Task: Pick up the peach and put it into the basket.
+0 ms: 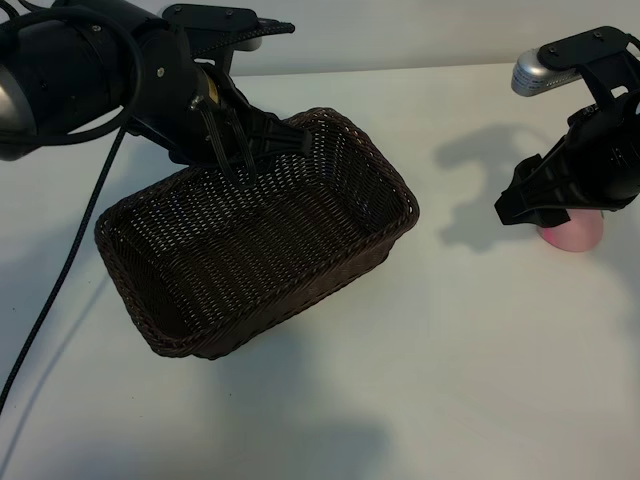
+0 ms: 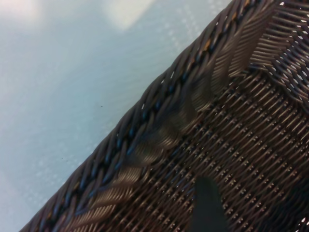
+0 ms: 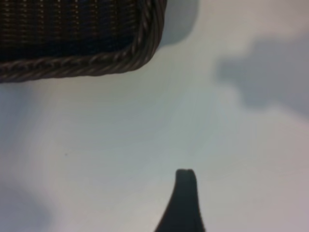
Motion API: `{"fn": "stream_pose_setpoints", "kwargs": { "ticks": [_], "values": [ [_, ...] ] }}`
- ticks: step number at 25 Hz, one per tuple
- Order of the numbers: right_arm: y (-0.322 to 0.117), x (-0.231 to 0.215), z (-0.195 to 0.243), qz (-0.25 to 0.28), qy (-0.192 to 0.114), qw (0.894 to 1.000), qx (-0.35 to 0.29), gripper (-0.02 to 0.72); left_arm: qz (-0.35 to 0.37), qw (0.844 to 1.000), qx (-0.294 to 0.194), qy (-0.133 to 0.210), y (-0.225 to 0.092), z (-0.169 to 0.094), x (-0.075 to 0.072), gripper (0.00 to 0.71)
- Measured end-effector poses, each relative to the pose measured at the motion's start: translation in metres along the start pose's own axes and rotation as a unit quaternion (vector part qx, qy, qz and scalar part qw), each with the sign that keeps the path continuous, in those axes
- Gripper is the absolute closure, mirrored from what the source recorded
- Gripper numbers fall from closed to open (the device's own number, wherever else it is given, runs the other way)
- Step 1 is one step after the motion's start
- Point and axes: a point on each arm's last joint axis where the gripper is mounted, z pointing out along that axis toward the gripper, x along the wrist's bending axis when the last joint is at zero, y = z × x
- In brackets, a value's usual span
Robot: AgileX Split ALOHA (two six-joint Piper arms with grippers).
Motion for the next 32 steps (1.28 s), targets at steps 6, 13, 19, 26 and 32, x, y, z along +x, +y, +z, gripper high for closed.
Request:
{"fn": "stream_pose_setpoints", "kwargs": {
  "ticks": [6, 13, 19, 26, 32],
  "values": [
    [0.0, 0.0, 0.0, 0.0, 0.0, 1.0, 0.0, 0.108, -0.017, 0.998, 0.045, 0.031, -0.008, -0.001, 0.006, 0.206],
    [0.0, 0.0, 0.0, 0.001, 0.001, 1.0, 0.0, 0.108, -0.051, 0.995, 0.032, 0.074, -0.026, -0.035, 0.021, 0.206],
    [-0.001, 0.001, 0.0, 0.001, 0.003, 1.0, 0.007, 0.108, -0.125, 0.987, 0.016, 0.1, -0.072, -0.063, 0.041, 0.207],
    [-0.002, 0.001, 0.0, 0.001, 0.005, 1.0, 0.012, 0.108, -0.247, 0.955, -0.003, 0.161, -0.109, -0.059, 0.061, 0.207],
    [-0.003, 0.001, 0.0, 0.001, 0.007, 1.0, 0.015, 0.108, -0.289, 0.945, -0.029, 0.152, -0.117, -0.046, 0.063, 0.207]
  ]
}}
